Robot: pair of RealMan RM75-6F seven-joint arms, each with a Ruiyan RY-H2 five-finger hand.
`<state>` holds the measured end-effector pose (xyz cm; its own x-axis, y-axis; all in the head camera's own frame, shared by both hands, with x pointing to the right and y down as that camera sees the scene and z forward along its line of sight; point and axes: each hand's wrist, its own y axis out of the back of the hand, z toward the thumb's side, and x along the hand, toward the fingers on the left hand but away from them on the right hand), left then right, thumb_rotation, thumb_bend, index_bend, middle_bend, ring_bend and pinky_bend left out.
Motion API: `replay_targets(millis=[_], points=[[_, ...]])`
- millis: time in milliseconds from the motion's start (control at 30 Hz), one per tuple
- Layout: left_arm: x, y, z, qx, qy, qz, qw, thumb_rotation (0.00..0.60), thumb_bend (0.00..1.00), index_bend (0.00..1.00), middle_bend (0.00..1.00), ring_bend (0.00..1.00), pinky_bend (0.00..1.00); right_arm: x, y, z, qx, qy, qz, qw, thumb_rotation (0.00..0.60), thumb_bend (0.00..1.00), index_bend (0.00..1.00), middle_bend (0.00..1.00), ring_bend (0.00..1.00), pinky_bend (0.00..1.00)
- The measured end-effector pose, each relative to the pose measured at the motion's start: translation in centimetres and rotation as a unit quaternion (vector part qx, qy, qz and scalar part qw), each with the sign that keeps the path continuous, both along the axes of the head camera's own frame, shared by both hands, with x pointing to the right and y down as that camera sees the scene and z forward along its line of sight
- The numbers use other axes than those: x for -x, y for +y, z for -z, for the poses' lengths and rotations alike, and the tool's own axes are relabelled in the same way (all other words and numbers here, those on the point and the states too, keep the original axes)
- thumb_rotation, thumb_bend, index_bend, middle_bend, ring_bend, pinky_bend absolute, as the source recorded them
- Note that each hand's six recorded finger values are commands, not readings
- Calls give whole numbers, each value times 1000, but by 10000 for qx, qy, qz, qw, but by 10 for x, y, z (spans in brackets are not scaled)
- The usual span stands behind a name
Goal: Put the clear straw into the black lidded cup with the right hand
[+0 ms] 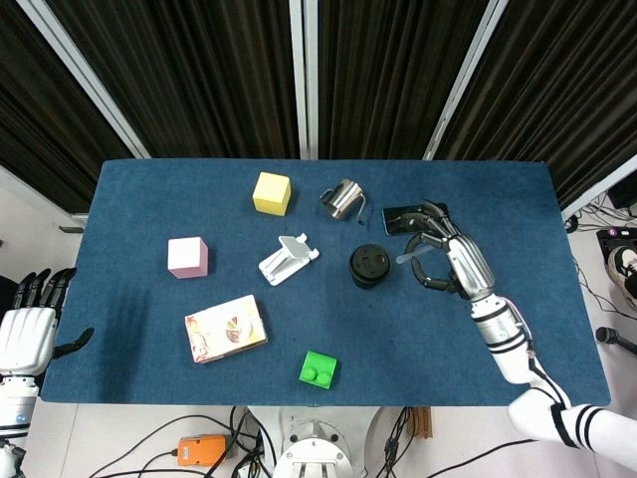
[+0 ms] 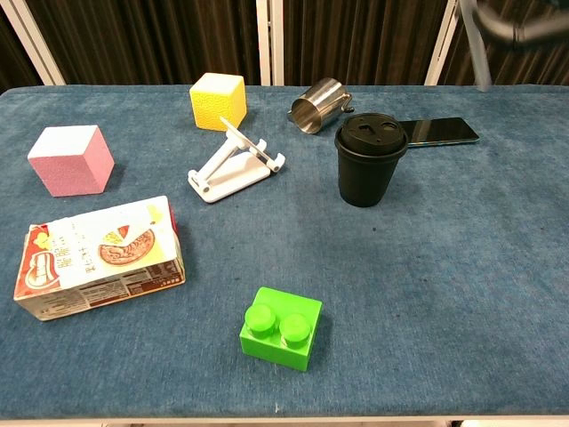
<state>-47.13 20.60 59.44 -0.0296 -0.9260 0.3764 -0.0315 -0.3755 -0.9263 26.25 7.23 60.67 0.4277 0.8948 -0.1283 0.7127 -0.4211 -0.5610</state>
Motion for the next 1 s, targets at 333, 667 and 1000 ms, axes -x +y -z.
replay_targets(millis=[333,667,1000], points=[[3,2,-2,65,-30,64,10000,600,138,82,112,30,0,50,-4,-30,960,-1791,-453,9781,600,677,688,263,71,164],[4,1,-3,78,-44,74,9999,600,138,82,111,30,0,56,-1,-51,1144,-1919,-502,9734,600,677,688,264,71,158],[5,1,-5,91,-36,87,9999,600,138,82,112,30,0,50,-1,-55,1145,-1771,-539,9760,600,677,684,263,71,156]])
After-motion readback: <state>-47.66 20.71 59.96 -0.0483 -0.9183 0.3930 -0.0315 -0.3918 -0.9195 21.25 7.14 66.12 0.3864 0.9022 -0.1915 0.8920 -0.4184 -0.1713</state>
